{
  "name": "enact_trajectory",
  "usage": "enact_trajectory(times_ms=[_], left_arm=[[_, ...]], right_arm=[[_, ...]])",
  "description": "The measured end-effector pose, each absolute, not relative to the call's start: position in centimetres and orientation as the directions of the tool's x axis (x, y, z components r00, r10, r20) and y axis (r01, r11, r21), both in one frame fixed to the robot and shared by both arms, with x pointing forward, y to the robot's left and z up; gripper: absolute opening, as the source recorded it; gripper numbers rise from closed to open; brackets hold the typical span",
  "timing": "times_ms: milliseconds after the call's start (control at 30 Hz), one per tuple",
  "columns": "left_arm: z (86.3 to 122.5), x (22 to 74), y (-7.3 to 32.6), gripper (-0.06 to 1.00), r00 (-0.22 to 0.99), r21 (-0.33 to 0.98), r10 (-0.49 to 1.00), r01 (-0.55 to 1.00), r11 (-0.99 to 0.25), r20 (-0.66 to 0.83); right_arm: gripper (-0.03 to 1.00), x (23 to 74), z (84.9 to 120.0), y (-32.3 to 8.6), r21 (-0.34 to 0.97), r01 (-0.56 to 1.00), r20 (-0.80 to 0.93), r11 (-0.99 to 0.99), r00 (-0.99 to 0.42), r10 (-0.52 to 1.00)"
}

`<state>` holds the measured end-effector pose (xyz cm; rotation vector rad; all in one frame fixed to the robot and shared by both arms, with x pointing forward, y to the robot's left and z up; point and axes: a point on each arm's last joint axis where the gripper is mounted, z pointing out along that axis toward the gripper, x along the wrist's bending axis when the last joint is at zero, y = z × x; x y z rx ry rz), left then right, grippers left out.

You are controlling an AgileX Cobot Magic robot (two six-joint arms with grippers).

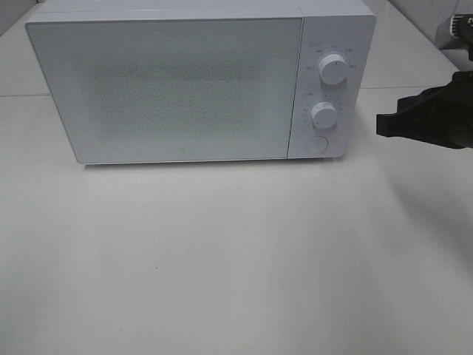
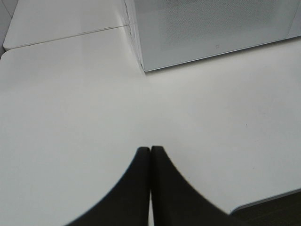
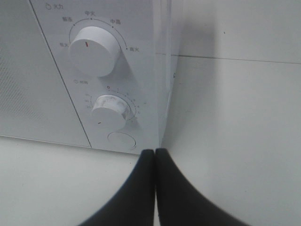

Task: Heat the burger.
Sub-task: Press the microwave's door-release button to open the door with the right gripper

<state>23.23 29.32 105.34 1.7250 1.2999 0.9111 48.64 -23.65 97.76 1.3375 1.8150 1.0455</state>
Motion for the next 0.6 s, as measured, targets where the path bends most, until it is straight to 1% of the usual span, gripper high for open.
enact_trajectory(times_ms=[233, 400, 600], left_arm=[[105.3, 23.2, 29.3, 0.0, 0.221, 0.893, 0.971, 0.415, -0.176, 0.089], [105.3, 23.2, 29.3, 0.0, 0.221, 0.893, 0.971, 0.415, -0.176, 0.089], [105.3, 23.2, 29.3, 0.0, 0.221, 0.893, 0.971, 0.415, -0.176, 0.089]], right_arm=[[0.0, 50.0, 96.0, -23.2, 0.896, 0.428, -0.001, 0.12, -0.267, 0.964], [0.0, 50.6, 94.8, -22.6, 0.909, 0.399, 0.012, 0.121, -0.314, 0.949], [0.0, 50.9, 92.8, -22.0, 0.887, 0.449, 0.062, 0.106, -0.344, 0.937]])
